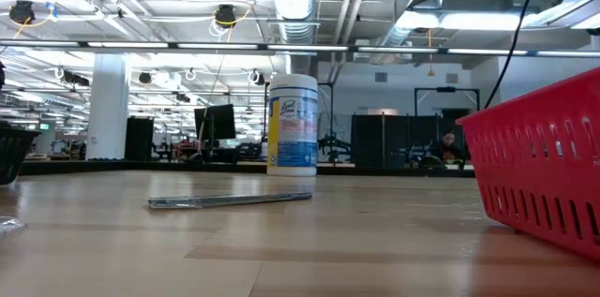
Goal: Pick & Place Travel size toiletries
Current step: Put the silver nail cutter into the left green bin
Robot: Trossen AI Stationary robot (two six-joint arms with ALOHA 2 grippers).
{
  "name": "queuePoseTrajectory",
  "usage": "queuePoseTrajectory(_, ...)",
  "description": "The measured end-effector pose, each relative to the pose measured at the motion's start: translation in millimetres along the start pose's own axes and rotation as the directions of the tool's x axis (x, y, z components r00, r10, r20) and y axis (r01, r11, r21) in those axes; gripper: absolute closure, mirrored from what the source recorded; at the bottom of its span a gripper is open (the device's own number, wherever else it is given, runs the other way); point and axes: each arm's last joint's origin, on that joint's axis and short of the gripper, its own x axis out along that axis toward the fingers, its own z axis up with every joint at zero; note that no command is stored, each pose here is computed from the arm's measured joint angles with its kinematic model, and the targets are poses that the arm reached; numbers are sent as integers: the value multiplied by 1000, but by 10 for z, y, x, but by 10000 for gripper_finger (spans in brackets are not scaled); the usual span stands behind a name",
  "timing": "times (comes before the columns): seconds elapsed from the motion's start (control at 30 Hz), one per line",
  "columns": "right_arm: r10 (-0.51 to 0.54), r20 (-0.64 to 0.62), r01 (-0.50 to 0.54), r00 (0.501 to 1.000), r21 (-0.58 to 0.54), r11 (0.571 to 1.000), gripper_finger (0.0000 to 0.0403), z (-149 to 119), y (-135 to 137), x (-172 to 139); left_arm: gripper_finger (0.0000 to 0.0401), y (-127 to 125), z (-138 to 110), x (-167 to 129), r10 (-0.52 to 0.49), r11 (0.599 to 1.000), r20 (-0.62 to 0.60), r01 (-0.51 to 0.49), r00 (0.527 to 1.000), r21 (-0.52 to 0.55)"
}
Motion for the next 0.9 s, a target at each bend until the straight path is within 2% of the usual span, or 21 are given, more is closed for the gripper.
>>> queuePoseTrajectory(0.17, -20, 2, 20, 1000, 14, 1000, 356, -6, -13, 0, 276, 8, -2, -3, 16, 1000, 5, -16, 1000, 1)
queuePoseTrajectory(0.4, -22, -1, 22, 1000, 30, 999, 357, -9, -15, 0, 175, 4, 4, -10, 16, 1000, 11, -16, 1000, 0)
queuePoseTrajectory(0.53, -35, -11, 35, 999, 43, 998, 357, -18, -27, 0, 132, 3, 4, -11, 16, 1000, 11, -16, 1000, -1)
queuePoseTrajectory(0.67, -53, -27, 55, 998, 71, 996, 357, -33, -45, -1, 116, -13, 19, -44, 8, 1000, 19, -8, 1000, -2)
queuePoseTrajectory(0.9, -103, -82, 112, 991, 112, 987, 357, -68, -63, -31, 122, 23, 57, -163, 53, 999, 6, -53, 999, -4)
